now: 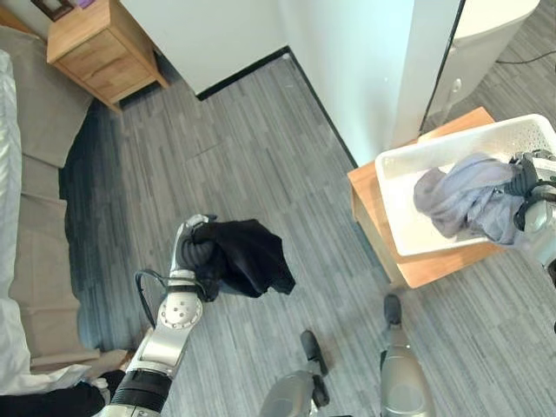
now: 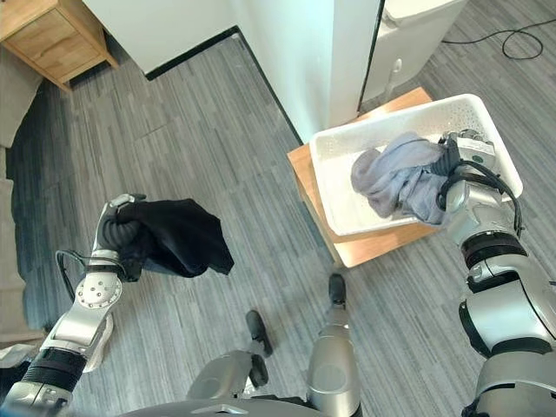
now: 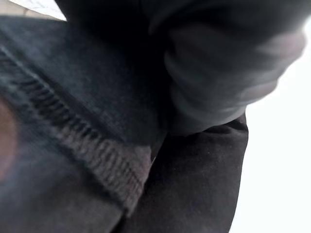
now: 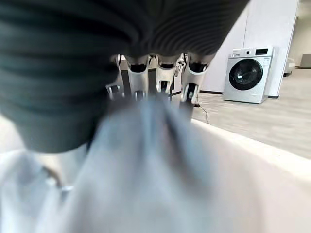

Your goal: Pick up bed clothes into laundry basket.

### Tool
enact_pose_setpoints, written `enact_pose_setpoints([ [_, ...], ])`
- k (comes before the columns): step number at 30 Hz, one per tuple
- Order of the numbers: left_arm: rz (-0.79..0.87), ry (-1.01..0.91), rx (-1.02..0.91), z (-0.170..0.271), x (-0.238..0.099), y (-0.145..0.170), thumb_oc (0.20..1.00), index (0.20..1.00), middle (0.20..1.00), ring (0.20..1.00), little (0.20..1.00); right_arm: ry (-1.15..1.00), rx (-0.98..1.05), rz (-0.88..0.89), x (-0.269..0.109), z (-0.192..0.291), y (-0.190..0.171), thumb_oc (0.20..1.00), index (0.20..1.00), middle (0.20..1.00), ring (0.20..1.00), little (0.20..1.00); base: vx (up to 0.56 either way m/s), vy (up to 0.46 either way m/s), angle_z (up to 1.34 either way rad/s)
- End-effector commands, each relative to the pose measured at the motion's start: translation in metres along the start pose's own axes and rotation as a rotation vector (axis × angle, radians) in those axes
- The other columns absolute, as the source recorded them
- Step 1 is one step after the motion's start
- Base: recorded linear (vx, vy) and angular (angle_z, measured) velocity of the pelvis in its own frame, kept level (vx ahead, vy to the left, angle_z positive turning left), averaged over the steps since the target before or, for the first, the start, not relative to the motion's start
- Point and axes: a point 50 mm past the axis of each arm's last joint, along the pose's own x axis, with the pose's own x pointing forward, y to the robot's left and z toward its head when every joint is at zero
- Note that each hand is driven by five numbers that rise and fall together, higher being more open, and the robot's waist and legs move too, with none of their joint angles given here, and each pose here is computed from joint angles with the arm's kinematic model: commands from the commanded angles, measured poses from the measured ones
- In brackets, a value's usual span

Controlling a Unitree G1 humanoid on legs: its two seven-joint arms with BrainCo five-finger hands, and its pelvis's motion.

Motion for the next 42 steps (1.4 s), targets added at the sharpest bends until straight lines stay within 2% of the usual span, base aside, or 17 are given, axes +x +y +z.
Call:
enact_pose_setpoints([
  [1, 0.078, -0.141, -0.05, 0.026, 0.011, 0.016, 0.2, 0.2, 0.2, 0.2, 0.2, -0.115, 0.134, -0.126, 0.0, 0.034, -0.014, 1.0, 1.0, 1.0, 1.0, 1.0, 0.1, 0.018, -0.01],
  [3, 0.064, -0.22, -0.059, 0.043, 0.012, 0.017, 0.2, 0.2, 0.2, 0.2, 0.2, -0.134, 0.183, -0.169, -0.01, 0.033, -0.013, 1.0, 1.0, 1.0, 1.0, 1.0, 0.1, 0.037, 0.06],
  [4, 0.075, -0.314, -0.101, 0.064, 0.011, 0.022, 0.2, 0.2, 0.2, 0.2, 0.2, -0.167, 0.248, -0.257, -0.022, 0.031, -0.022, 1.0, 1.0, 1.0, 1.0, 1.0, 0.04, 0.036, 0.12],
  [7, 0.088, -0.374, -0.132, 0.078, 0.009, 0.025, 0.2, 0.2, 0.2, 0.2, 0.2, -0.154, 0.269, -0.323, -0.042, 0.015, -0.025, 1.0, 1.0, 1.0, 1.0, 1.0, 0.04, 0.036, 0.11],
  [11, 0.094, -0.484, -0.203, 0.106, 0.008, 0.02, 0.2, 0.2, 0.2, 0.2, 0.2, -0.028, 0.341, -0.25, -0.092, -0.021, 0.022, 1.0, 1.0, 1.0, 1.0, 1.0, 0.04, 0.032, -0.1],
  [12, 0.081, -0.518, -0.217, 0.115, 0.007, 0.014, 0.2, 0.2, 0.2, 0.2, 0.2, 0.029, 0.374, -0.176, -0.111, -0.03, 0.046, 1.0, 1.0, 1.0, 1.0, 1.0, 0.05, 0.043, -0.28],
  [13, 0.085, -0.565, -0.202, 0.126, 0.007, 0.01, 0.2, 0.2, 0.2, 0.2, 0.2, 0.128, 0.375, 0.012, -0.144, -0.042, 0.093, 1.0, 1.0, 1.0, 1.0, 1.0, 0.05, 0.034, -0.45],
  [15, 0.092, -0.579, -0.175, 0.13, 0.008, 0.009, 0.2, 0.2, 0.2, 0.2, 0.2, 0.168, 0.363, 0.111, -0.162, -0.047, 0.115, 1.0, 1.0, 1.0, 1.0, 1.0, 0.0, 0.01, -0.31],
  [16, 0.105, -0.597, -0.155, 0.134, 0.011, 0.008, 0.2, 0.2, 0.2, 0.2, 0.2, 0.214, 0.347, 0.221, -0.182, -0.051, 0.138, 1.0, 1.0, 1.0, 1.0, 1.0, 0.02, 0.005, -0.63],
  [17, 0.131, -0.614, -0.115, 0.141, 0.021, 0.005, 0.2, 0.2, 0.2, 0.2, 0.2, 0.329, 0.287, 0.474, -0.233, -0.065, 0.183, 1.0, 1.0, 1.0, 1.0, 1.0, 0.03, 0.006, -0.77],
  [19, 0.14, -0.63, -0.041, 0.149, 0.038, -0.001, 0.2, 0.2, 0.2, 0.2, 0.2, 0.404, 0.212, 0.691, -0.278, -0.073, 0.214, 1.0, 1.0, 1.0, 1.0, 1.0, 0.01, -0.012, -0.72],
  [22, 0.124, -0.613, 0.088, 0.154, 0.063, -0.014, 0.2, 0.2, 0.2, 0.2, 0.2, 0.534, 0.051, 0.999, -0.348, -0.099, 0.233, 1.0, 1.0, 1.0, 1.0, 1.0, 0.03, -0.005, -0.22],
  [27, 0.112, -0.627, 0.306, 0.163, 0.091, -0.02, 0.2, 0.2, 0.2, 0.2, 0.2, 0.697, -0.105, 1.282, -0.429, -0.13, 0.223, 1.0, 1.0, 1.0, 1.0, 1.0, 0.0, -0.025, -0.25],
  [32, 0.094, -0.64, 0.407, 0.168, 0.1, -0.026, 0.2, 0.2, 0.2, 0.2, 0.2, 0.849, -0.068, 1.271, -0.443, -0.14, 0.215, 1.0, 1.0, 1.0, 1.0, 1.0, -0.03, -0.021, -0.04],
  [36, 0.062, -0.542, 0.548, 0.146, 0.113, -0.028, 0.2, 0.2, 0.2, 0.2, 0.2, 0.921, 0.035, 1.159, -0.423, -0.141, 0.218, 1.0, 1.0, 1.0, 1.0, 1.0, -0.03, -0.003, -0.01],
  [41, -0.01, -0.3, 0.682, 0.086, 0.117, -0.039, 0.2, 0.2, 0.2, 0.2, 0.2, 0.884, 0.195, 1.02, -0.379, -0.122, 0.229, 1.0, 1.0, 1.0, 1.0, 1.0, -0.02, 0.005, -0.26],
  [42, -0.009, -0.301, 0.682, 0.086, 0.117, -0.04, 0.2, 0.2, 0.2, 0.2, 0.2, 0.885, 0.196, 1.019, -0.378, -0.122, 0.229, 1.0, 1.0, 1.0, 1.0, 1.0, 0.01, -0.005, -0.45],
])
